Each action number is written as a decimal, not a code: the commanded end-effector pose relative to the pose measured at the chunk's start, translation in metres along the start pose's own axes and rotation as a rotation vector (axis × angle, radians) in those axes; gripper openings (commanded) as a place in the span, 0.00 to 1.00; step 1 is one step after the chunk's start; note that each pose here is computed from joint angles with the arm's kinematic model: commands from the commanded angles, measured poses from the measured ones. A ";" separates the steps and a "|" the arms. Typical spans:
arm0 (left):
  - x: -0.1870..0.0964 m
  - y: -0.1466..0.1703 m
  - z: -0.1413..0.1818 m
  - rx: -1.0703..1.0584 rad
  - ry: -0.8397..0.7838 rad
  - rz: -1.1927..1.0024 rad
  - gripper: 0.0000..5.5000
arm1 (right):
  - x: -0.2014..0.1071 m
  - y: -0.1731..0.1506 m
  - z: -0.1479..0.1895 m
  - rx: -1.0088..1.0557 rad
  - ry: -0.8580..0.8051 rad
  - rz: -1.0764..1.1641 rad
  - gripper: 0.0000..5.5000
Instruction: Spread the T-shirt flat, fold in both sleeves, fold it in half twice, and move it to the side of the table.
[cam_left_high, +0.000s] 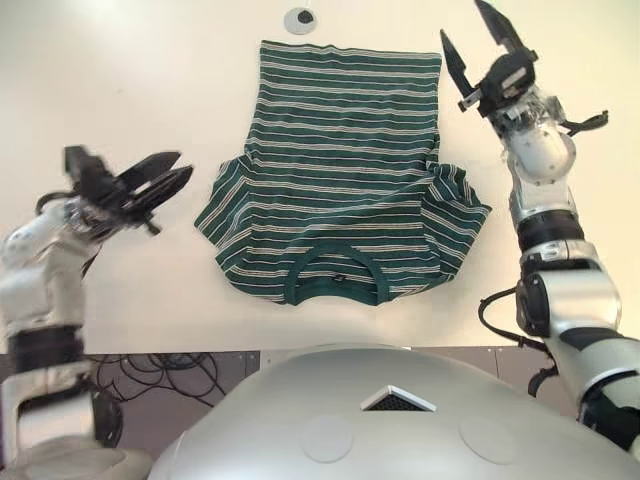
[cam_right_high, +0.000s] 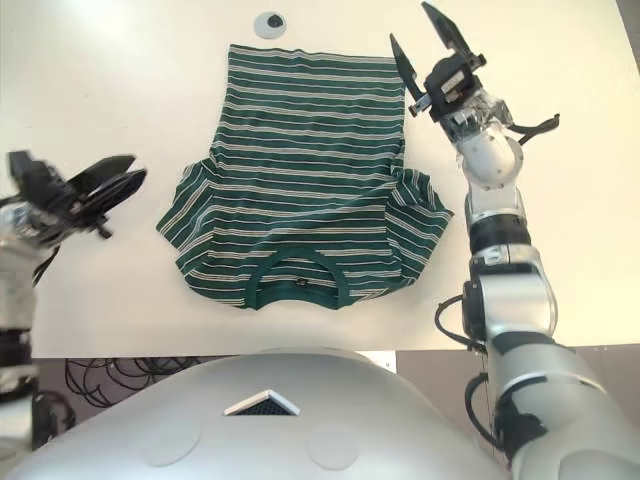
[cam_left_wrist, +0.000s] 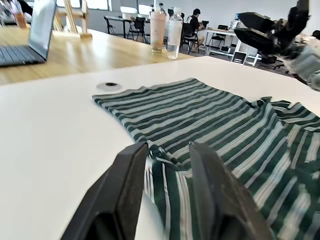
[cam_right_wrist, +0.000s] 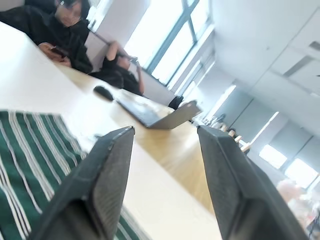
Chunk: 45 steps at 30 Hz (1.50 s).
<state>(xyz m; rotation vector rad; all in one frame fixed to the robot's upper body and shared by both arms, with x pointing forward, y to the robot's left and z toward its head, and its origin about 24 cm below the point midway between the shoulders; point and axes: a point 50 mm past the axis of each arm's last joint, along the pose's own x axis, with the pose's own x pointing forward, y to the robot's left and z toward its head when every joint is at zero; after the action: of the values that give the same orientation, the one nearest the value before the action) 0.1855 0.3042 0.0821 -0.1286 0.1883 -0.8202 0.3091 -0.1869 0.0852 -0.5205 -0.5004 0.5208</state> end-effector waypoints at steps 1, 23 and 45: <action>-0.029 -0.006 -0.013 -0.124 0.105 0.035 0.27 | -0.006 -0.002 0.022 -0.001 -0.072 -0.035 0.42; -0.020 -0.013 -0.088 -0.318 0.280 0.064 0.38 | -0.011 0.001 0.029 0.040 -0.023 -0.035 0.43; -0.007 0.003 -0.074 -0.262 0.223 0.049 0.00 | -0.010 0.002 0.023 0.044 0.000 -0.011 0.43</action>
<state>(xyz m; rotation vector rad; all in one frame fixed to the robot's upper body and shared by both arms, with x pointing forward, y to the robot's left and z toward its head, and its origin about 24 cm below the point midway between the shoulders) 0.1649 0.3038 0.0092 -0.2489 0.5107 -0.7770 0.2844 -0.1821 0.0959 -0.4711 -0.4910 0.5177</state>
